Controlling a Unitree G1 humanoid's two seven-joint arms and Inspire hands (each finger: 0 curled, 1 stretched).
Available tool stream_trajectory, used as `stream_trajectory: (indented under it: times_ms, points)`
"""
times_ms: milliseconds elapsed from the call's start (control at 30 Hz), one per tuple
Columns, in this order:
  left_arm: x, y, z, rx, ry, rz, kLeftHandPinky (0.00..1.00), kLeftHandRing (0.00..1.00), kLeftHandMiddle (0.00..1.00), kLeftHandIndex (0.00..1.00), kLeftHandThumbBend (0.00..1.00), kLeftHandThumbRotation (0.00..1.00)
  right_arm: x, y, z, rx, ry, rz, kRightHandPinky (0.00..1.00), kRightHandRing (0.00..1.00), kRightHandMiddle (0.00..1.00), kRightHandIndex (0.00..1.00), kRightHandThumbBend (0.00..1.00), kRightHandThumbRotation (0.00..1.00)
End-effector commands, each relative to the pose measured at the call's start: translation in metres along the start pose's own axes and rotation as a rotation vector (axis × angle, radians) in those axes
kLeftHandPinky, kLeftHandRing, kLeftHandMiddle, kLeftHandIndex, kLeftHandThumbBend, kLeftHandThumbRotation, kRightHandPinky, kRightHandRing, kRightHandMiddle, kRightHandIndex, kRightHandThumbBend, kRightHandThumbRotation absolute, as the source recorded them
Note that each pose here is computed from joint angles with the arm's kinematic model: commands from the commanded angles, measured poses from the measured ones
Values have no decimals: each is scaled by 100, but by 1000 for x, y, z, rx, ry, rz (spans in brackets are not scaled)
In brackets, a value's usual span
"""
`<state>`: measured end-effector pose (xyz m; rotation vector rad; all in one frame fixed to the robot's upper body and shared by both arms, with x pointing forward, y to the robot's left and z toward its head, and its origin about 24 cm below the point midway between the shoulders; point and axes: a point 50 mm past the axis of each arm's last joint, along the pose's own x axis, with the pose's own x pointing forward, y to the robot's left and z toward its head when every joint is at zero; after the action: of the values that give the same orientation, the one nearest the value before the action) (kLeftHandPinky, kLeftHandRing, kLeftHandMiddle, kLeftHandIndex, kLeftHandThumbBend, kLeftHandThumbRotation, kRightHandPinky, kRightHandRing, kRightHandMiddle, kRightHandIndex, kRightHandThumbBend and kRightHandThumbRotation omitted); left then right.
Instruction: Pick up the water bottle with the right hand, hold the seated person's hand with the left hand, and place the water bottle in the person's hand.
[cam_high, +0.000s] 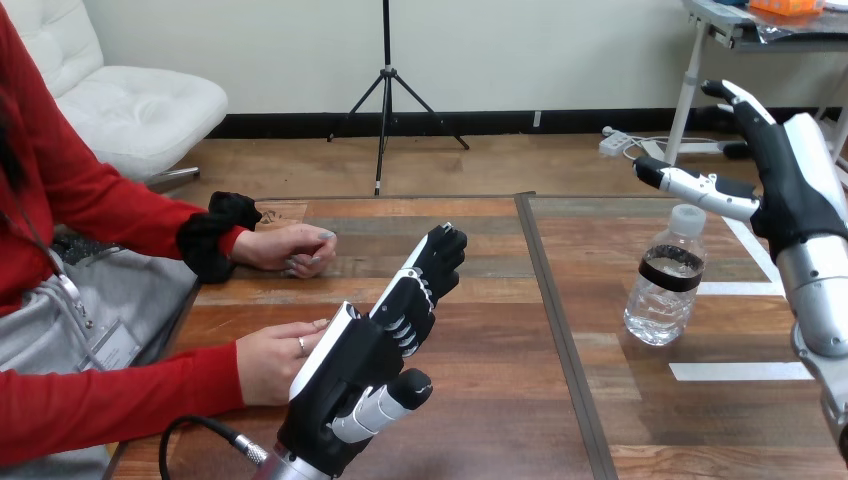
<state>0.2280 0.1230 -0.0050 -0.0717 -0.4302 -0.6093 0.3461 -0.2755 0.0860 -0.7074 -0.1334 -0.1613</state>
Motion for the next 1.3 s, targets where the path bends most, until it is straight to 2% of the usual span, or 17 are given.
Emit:
stream_trajectory:
  times_ms: [0,933,1267]
  points:
    - [18,10,10,39,-70,-16,99,100,100,100,100,79,5,3,12,48,-49,-32,80,87,83,89,100,54]
    - [16,9,11,43,-72,-25,98,100,100,100,100,80,-4,17,-3,49,31,-6,75,85,83,89,100,55]
    - [16,9,11,37,-72,-24,99,100,100,100,100,80,-8,26,-10,67,83,13,75,85,83,89,100,52]
